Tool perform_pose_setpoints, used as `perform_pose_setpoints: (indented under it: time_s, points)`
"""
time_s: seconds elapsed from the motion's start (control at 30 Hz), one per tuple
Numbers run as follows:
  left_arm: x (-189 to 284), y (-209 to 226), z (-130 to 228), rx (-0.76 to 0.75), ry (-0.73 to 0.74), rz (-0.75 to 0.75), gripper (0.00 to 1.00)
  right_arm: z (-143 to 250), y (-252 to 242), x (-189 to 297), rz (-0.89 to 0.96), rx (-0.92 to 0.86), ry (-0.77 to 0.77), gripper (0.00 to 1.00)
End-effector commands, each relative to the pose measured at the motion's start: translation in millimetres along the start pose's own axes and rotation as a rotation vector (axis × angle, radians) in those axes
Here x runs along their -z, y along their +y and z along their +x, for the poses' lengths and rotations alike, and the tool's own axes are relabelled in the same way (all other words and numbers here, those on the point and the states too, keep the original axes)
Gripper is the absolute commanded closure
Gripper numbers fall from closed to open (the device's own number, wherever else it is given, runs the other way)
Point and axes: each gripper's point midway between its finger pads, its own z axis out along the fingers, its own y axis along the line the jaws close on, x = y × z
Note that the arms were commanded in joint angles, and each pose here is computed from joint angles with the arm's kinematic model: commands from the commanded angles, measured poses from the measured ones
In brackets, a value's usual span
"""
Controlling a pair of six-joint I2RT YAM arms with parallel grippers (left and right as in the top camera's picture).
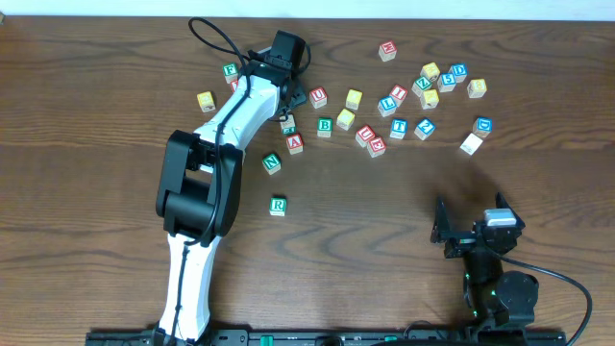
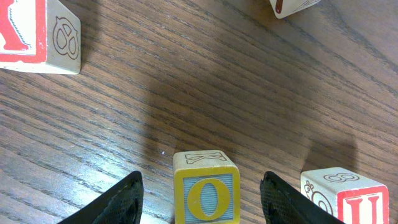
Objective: Spell out ROBOT
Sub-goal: 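Move the left gripper to the yellow O block and lower, then close the left gripper on the yellow O block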
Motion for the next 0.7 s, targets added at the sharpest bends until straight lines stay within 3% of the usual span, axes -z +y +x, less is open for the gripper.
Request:
perform_pose_setpoints:
  time_s: [0.0,0.67]
  points:
    - [-1.7,3.8,-5.6,0.000,-0.016,-0.017,0.41,0.6,-1.3,0.2,0.006,-0.007,0.000,0.01]
    - [-6.7,10.5,4.7,-0.006,0.009,-0.038,0.40,0.6,-1.3,0.2,0.006,-0.007,0.000,0.01]
